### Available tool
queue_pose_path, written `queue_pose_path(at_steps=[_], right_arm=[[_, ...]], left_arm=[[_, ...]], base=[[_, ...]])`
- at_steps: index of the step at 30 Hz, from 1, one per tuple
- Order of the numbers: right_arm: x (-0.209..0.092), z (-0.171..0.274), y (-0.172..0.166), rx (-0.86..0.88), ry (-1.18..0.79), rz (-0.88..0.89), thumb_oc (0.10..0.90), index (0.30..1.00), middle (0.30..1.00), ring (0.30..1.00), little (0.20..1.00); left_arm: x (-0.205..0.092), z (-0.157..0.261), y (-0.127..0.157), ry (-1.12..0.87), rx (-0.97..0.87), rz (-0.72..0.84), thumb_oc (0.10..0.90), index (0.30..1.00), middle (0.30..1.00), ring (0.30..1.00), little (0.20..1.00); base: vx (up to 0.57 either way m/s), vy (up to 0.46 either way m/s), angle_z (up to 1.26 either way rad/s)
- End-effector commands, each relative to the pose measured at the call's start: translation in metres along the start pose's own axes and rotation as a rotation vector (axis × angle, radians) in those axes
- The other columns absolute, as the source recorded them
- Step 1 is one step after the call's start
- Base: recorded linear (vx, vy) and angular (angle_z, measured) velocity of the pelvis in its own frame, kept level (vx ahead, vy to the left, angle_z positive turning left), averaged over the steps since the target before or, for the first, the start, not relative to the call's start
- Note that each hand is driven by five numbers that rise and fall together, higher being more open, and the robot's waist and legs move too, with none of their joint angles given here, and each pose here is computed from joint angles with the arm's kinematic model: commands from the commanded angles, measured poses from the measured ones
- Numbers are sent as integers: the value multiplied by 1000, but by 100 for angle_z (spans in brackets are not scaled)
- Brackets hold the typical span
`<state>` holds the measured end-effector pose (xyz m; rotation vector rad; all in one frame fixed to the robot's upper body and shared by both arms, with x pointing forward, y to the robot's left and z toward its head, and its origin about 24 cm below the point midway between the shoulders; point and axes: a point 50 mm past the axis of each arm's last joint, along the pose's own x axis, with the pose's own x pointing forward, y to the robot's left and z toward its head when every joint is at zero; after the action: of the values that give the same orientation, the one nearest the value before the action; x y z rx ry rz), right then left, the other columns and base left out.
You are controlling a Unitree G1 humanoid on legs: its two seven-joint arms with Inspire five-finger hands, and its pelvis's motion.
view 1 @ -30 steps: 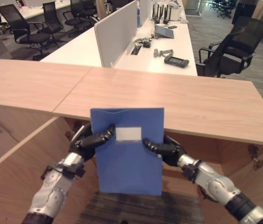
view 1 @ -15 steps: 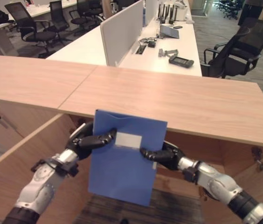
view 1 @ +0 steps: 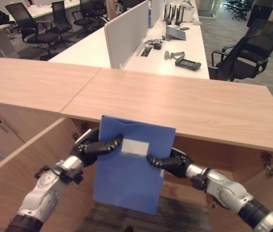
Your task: Put the empty folder in the office cabinet
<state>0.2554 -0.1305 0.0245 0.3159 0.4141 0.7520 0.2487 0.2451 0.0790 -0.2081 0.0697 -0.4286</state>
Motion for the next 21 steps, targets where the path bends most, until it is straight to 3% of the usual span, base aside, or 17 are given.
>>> queue_pose_path(at_steps=[1,9,13,21], right_arm=[[40,12,79,-49,-80,419,400,300,300,300,300],[36,18,72,-42,-136,374,400,300,300,300,300],[30,23,64,-86,-149,342,400,300,300,300,300],[21,20,52,-193,-88,321,400,300,300,300,300]], left_arm=[[47,51,-53,-326,-27,-251,800,900,900,900,900],[36,41,-39,-333,-33,-135,800,900,900,900,900],[12,27,-17,-266,11,-15,800,900,900,900,900],[-43,-9,22,63,136,106,800,900,900,900,900]], base=[[0,0,0],[0,0,0],[-7,0,-3],[0,0,0]])
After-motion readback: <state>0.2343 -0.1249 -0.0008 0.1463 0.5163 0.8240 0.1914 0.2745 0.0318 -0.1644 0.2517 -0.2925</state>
